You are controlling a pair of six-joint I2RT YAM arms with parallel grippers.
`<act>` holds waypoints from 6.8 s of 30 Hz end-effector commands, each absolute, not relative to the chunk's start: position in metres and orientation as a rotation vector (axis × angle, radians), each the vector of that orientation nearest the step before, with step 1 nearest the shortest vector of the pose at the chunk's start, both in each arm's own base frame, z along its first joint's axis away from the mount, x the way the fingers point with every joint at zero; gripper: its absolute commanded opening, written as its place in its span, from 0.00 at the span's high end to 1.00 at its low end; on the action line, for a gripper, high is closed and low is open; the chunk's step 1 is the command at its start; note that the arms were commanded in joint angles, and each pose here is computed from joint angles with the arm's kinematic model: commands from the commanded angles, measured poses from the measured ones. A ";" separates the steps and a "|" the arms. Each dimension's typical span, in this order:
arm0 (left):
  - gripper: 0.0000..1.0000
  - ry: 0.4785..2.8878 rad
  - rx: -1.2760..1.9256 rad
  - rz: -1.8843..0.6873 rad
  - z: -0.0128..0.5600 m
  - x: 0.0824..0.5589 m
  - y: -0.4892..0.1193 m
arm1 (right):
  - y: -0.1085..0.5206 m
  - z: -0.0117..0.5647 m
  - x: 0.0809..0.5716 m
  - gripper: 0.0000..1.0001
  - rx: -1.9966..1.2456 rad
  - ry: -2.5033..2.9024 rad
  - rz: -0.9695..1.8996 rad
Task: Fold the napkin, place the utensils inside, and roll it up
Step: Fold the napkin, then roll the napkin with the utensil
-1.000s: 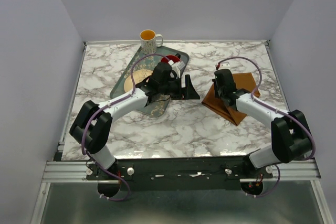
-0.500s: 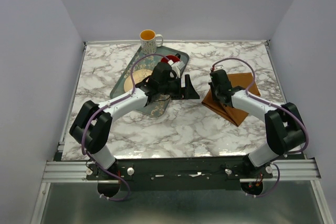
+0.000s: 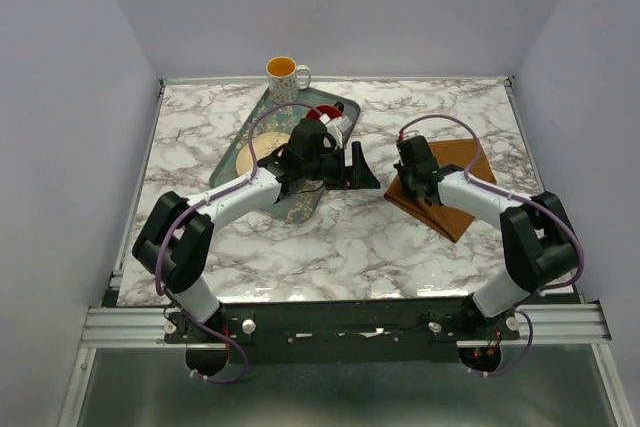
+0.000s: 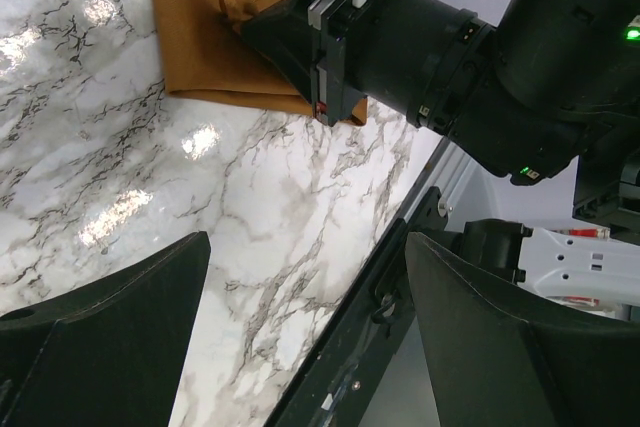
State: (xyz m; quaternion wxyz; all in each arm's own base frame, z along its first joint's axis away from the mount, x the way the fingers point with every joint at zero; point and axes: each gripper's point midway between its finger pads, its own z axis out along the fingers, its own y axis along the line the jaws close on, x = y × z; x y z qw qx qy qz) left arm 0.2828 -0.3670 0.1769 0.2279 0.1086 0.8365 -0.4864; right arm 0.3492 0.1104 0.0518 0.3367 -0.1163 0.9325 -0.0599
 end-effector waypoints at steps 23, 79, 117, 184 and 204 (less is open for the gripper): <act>0.33 2.312 0.261 -1.418 0.160 0.326 -0.419 | 0.061 0.093 0.335 0.44 0.208 2.410 0.067; 0.63 2.339 0.304 -1.284 0.166 0.339 -0.426 | 0.143 0.045 0.344 0.78 0.000 2.644 0.619; 0.62 2.125 0.330 -1.390 0.219 0.269 -0.324 | 0.103 0.061 0.292 0.35 -1.138 2.369 -0.024; 0.11 2.204 0.251 -1.341 0.187 0.287 -0.312 | 0.067 -0.004 0.266 0.63 -1.348 2.676 0.083; 0.11 2.255 0.238 -1.303 0.172 0.292 -0.311 | 0.073 -0.002 0.271 0.92 -1.232 2.749 0.112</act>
